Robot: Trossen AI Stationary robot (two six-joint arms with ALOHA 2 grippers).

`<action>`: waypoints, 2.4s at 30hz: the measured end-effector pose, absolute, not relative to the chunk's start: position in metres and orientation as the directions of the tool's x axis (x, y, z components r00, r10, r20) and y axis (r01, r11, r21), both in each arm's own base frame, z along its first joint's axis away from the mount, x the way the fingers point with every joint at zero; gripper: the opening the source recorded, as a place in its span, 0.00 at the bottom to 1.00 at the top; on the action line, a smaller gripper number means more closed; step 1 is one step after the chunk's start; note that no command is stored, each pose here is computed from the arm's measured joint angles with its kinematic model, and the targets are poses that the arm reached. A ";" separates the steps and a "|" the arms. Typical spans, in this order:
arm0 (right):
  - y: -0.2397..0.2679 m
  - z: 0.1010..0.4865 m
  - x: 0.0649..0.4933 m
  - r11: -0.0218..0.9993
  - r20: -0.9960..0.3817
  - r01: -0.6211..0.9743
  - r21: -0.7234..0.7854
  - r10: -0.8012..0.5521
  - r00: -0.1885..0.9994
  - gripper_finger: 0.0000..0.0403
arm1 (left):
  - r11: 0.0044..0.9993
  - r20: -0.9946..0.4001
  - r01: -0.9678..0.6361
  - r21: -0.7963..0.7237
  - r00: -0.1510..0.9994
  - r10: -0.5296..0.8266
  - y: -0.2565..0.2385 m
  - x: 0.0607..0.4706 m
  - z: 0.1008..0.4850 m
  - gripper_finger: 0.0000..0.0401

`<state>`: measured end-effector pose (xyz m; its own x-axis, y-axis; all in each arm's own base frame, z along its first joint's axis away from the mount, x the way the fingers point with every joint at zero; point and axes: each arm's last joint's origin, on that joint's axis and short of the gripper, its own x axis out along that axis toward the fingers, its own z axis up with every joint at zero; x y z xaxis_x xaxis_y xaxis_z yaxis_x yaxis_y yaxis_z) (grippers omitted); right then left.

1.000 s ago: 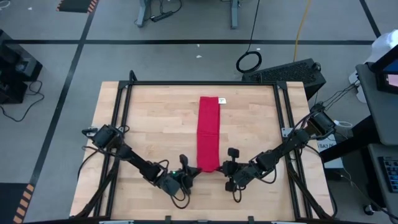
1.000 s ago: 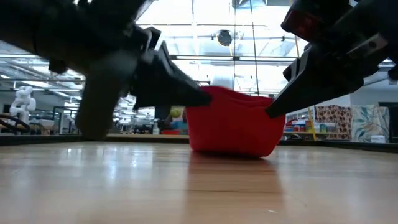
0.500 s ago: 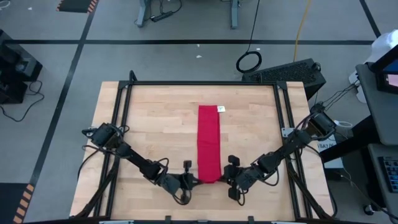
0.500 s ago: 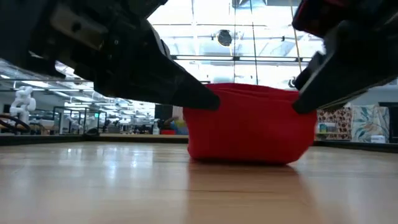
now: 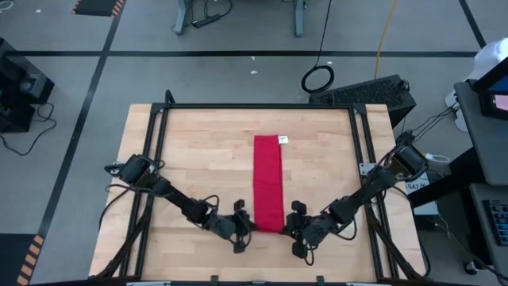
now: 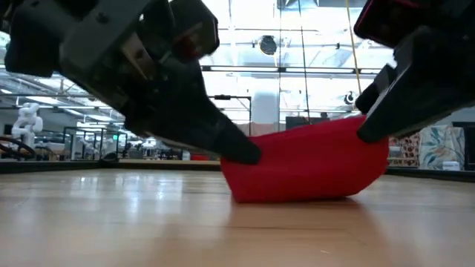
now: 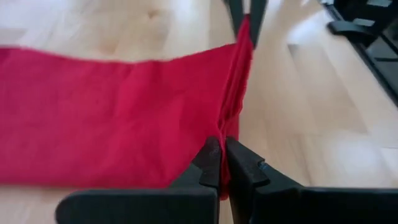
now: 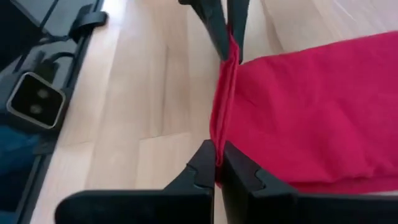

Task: Roll towel
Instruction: Roll the red towel

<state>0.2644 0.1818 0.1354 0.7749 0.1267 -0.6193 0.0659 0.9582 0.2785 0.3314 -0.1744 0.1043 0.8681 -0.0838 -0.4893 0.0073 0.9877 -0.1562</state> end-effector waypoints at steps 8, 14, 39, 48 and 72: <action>0.193 0.137 0.268 0.836 -0.561 0.072 0.544 0.299 0.772 0.00 | 0.918 -0.427 0.169 -0.358 0.845 -0.322 -0.185 0.330 0.110 0.03; 0.195 0.141 0.271 0.846 -0.522 0.000 0.534 0.329 0.787 0.00 | 0.905 -0.434 0.178 -0.387 0.830 -0.349 -0.182 0.331 0.109 0.03; 0.199 0.107 0.268 0.954 -0.581 0.047 0.296 0.141 0.802 0.19 | 0.894 -0.567 0.056 -0.445 0.755 -0.329 -0.147 0.337 0.094 0.04; 0.225 0.114 0.248 0.998 -0.463 -0.002 0.068 0.034 0.886 0.40 | 0.902 -0.576 0.032 -0.431 0.759 -0.302 -0.146 0.336 0.093 0.04; 0.251 0.069 0.276 0.987 -0.386 0.080 -0.140 -0.129 0.914 0.48 | 0.900 -0.579 0.008 -0.435 0.763 -0.287 -0.146 0.337 0.093 0.04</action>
